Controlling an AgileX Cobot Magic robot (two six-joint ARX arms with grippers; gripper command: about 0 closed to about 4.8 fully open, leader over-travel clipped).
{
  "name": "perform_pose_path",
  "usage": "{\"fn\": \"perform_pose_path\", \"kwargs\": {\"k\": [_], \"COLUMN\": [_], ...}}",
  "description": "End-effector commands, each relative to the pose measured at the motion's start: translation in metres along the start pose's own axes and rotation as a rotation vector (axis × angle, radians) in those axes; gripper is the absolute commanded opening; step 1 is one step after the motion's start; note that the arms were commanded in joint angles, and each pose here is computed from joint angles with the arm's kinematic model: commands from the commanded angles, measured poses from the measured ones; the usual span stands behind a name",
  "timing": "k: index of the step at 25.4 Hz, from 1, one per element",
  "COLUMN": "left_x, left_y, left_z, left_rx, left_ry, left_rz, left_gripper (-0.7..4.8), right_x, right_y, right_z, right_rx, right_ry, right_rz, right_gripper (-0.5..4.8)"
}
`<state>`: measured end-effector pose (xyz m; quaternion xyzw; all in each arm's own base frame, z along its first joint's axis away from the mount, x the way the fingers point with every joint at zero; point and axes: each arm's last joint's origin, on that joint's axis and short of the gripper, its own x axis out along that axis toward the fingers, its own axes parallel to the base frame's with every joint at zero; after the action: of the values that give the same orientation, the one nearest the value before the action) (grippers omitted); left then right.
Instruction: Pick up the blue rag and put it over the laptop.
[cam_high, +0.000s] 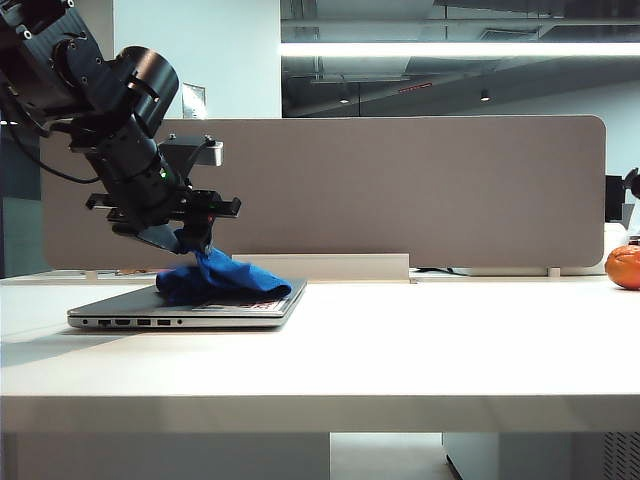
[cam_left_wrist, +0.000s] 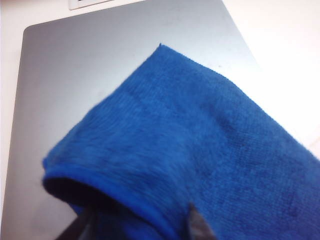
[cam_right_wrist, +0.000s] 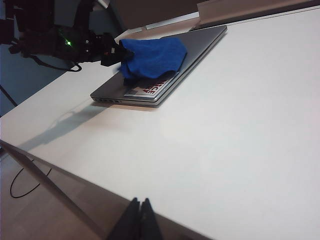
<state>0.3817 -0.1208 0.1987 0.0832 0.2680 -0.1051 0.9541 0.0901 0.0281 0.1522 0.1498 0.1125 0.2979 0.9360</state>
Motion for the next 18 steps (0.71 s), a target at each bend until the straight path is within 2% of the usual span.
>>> {"fn": "perform_pose_path", "kwargs": {"k": [1,3,6,9,12,13,16,18], "left_x": [-0.002,-0.008,-0.018,-0.038,-0.058,-0.064,-0.081,-0.089], "left_y": [0.000,0.001,0.003,0.006,0.008,0.009,0.013,0.014], "left_z": [0.002,0.003,0.009,0.023,0.034,0.036,0.039,0.039], "left_rx": [0.001,0.003,0.003,-0.001,-0.005,-0.005,-0.003,0.000], "left_ry": [-0.002,0.020,0.019,-0.021,-0.054,-0.053,-0.023,0.002], "left_rz": [0.006,0.005,0.005,0.008,0.011,0.015,0.056,0.073], "left_gripper": [2.61,3.23,3.23,3.22,2.95,2.68,1.25,0.52], "right_x": [0.000,0.000,0.000,0.000,0.000,0.000,0.000,0.000], "right_y": [0.000,0.000,0.000,0.000,-0.001,-0.001,-0.002,-0.003], "right_z": [0.000,0.000,0.000,0.000,0.000,0.000,0.000,0.001], "right_rx": [-0.005,-0.005,-0.005,-0.006,-0.006,-0.006,-0.017,-0.017], "right_ry": [-0.011,-0.011,-0.011,-0.012,-0.016,-0.019,-0.027,-0.035], "right_rz": [0.004,0.001,0.001,-0.001,-0.012,-0.023,-0.049,-0.077], "right_gripper": [0.00,0.00,0.00,-0.01,-0.01,-0.01,-0.01,-0.01]}}
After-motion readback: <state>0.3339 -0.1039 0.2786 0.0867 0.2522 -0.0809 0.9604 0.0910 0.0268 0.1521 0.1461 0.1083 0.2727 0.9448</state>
